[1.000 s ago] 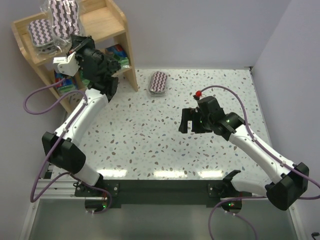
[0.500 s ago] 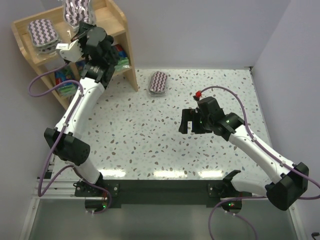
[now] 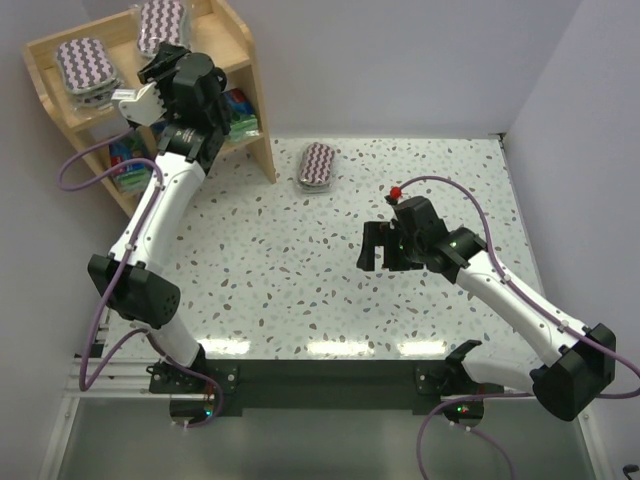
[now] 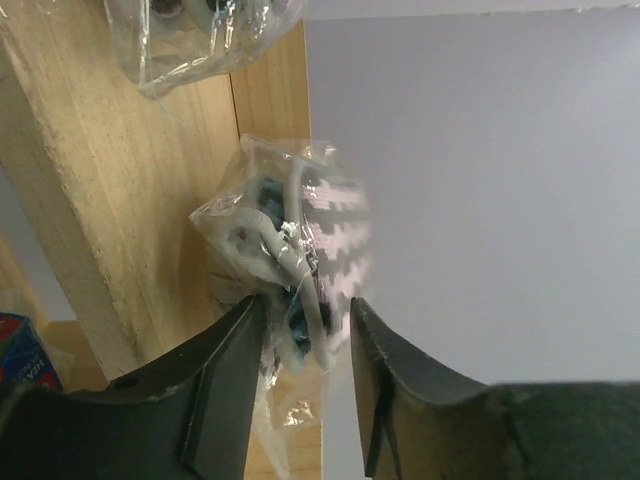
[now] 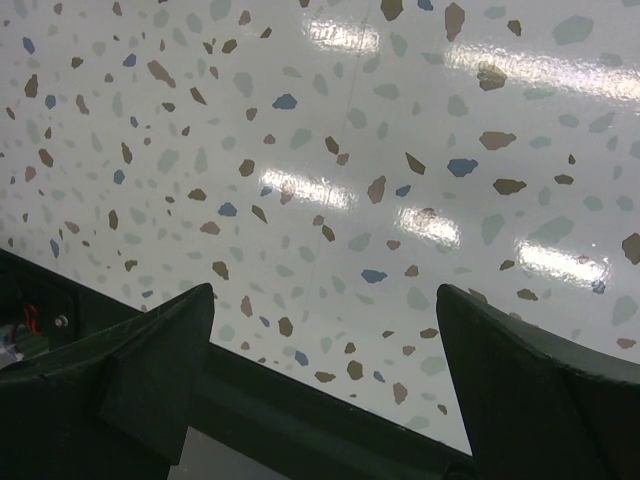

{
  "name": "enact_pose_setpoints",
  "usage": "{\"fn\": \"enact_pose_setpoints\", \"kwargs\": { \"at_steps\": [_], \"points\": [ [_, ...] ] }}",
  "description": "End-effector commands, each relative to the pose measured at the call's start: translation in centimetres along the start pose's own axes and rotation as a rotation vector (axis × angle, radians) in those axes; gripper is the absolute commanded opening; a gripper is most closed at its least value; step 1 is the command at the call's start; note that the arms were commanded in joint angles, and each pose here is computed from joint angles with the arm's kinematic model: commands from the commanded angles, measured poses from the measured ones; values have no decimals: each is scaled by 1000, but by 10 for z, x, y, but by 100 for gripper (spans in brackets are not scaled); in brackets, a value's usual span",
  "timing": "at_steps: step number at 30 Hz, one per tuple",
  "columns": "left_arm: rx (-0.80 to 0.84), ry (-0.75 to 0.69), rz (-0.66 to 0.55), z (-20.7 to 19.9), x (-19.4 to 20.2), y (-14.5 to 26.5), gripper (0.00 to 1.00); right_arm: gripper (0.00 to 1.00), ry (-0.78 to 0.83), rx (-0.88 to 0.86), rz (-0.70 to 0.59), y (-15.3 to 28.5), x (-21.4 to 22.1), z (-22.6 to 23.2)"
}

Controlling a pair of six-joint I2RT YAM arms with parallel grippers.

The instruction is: Place and organize the cleaning sponges onto the shelf

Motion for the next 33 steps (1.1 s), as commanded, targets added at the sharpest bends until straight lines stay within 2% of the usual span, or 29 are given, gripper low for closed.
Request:
{"fn": "enact_pose_setpoints", "kwargs": {
  "at_steps": [1,4,5,6,8,9,10,17,18,20,21,23,24,27,31,32,33],
  "points": [
    [42,41,-25,-29,-9,3,51,96,-4,-20,-27,0,-5,2],
    [80,82,-28,-44,-15,8,60,96,-4,-23,-25,-1,-5,3],
    [85,45,-28,-40,-15,9,62,96,-4,-25,-27,0,-6,3],
    [107,83,-21,-51,-16,15,63,96,-3,-29,-25,-1,-6,4],
    [128,22,-3,-50,-14,21,65,96,-6,-32,-31,0,-8,5],
    [167,59,35,-64,-12,27,65,96,-7,-33,-36,0,-10,5],
    [179,6,49,-63,-10,30,65,96,-7,-30,-37,1,-10,5],
    [275,-85,236,-74,6,47,61,96,-8,-28,-47,2,-12,5],
    [314,-91,309,-76,16,51,59,96,-7,-32,-51,1,-12,5],
    [342,-117,369,-77,24,54,56,96,-9,-31,-43,-1,-11,5],
    [384,-145,454,-73,38,59,56,96,-11,-31,-43,-1,-11,5],
    [415,-181,512,-78,48,62,55,96,-14,-37,-45,-2,-10,5],
    [433,-212,579,-71,59,66,55,96,-13,-38,-47,-1,-10,5],
    [434,-268,657,-62,70,67,55,96,-15,-30,-48,-2,-8,4],
    [400,-313,674,-49,65,57,55,96,-9,-25,-45,-3,-5,2],
    [378,-337,666,-37,60,49,55,96,-8,-22,-43,-4,-3,1],
    [372,-333,640,-41,50,47,54,96,-8,-23,-42,-4,-2,1]
  ]
}}
Point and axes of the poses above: each gripper's point midway between its finger pads, its own y axis back along the fingers, its own z axis along the line the jaws close on, x = y × z, the point moved 5 cm from there along y, back along the fingers, and after that the axes turned 15 degrees about y, right-handed, at the moved point
